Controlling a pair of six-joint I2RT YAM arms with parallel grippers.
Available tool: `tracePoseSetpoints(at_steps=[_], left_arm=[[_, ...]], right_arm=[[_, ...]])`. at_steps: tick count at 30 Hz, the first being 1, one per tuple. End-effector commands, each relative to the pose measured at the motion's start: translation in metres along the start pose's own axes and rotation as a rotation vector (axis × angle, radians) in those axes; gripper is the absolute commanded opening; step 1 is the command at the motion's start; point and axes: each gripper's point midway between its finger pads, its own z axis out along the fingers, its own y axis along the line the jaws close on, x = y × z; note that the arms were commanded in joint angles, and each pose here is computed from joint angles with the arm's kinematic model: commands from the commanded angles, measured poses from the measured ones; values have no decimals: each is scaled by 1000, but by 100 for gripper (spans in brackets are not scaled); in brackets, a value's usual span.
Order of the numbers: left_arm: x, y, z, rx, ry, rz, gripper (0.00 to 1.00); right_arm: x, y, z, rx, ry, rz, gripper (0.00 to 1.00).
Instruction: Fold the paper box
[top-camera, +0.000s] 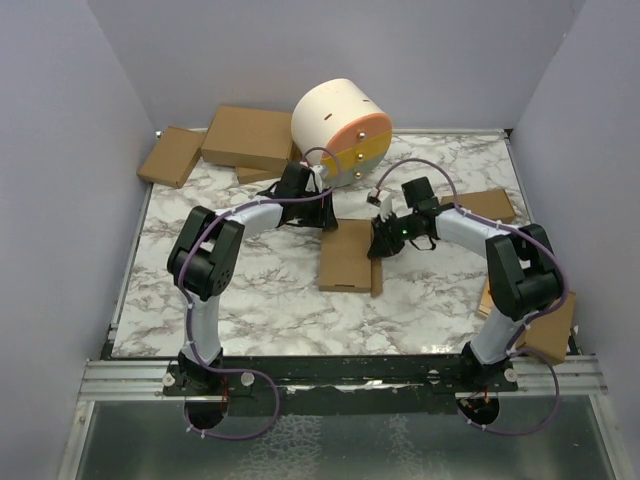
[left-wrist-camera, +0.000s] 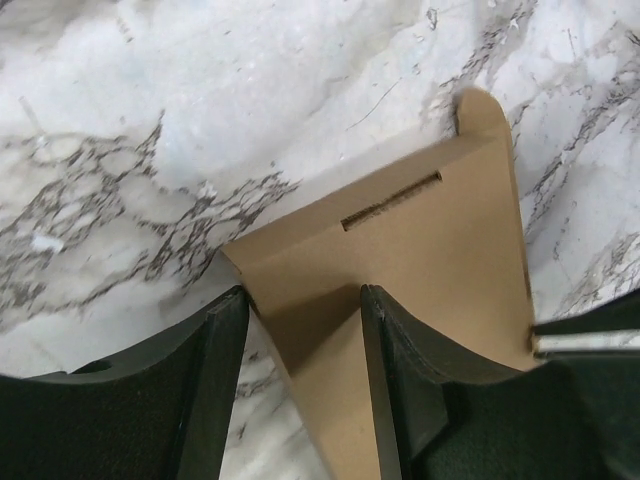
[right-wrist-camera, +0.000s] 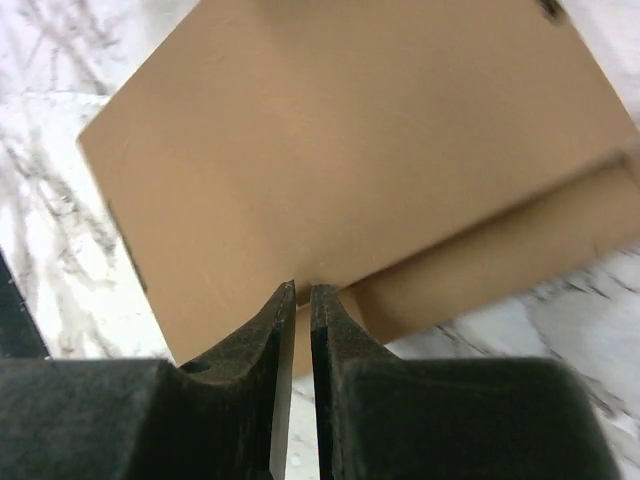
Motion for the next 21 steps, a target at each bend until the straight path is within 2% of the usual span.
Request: tracePoseSetpoints(at_steps=[1, 6, 10, 17, 19, 21], left_arm=[[-10, -20, 10, 127, 25, 31, 52], [-24, -33, 10, 179, -5, 58, 52], [-41, -34, -6, 147, -78, 103, 52], [-56, -27, -73, 14, -281, 186, 54], [-51, -25, -94, -5, -336, 196, 56], [-40, -21, -110, -17, -376, 194, 59]], right_arm=[[8, 34, 11, -136, 27, -34, 13], [7, 65, 16, -253, 29, -84, 15], [-5, 75, 7, -283, -3, -151, 19], [-29, 102, -28, -333, -141, -363, 35], [-36, 105, -34, -338, -187, -368, 40], [-37, 101, -33, -347, -203, -273, 41]])
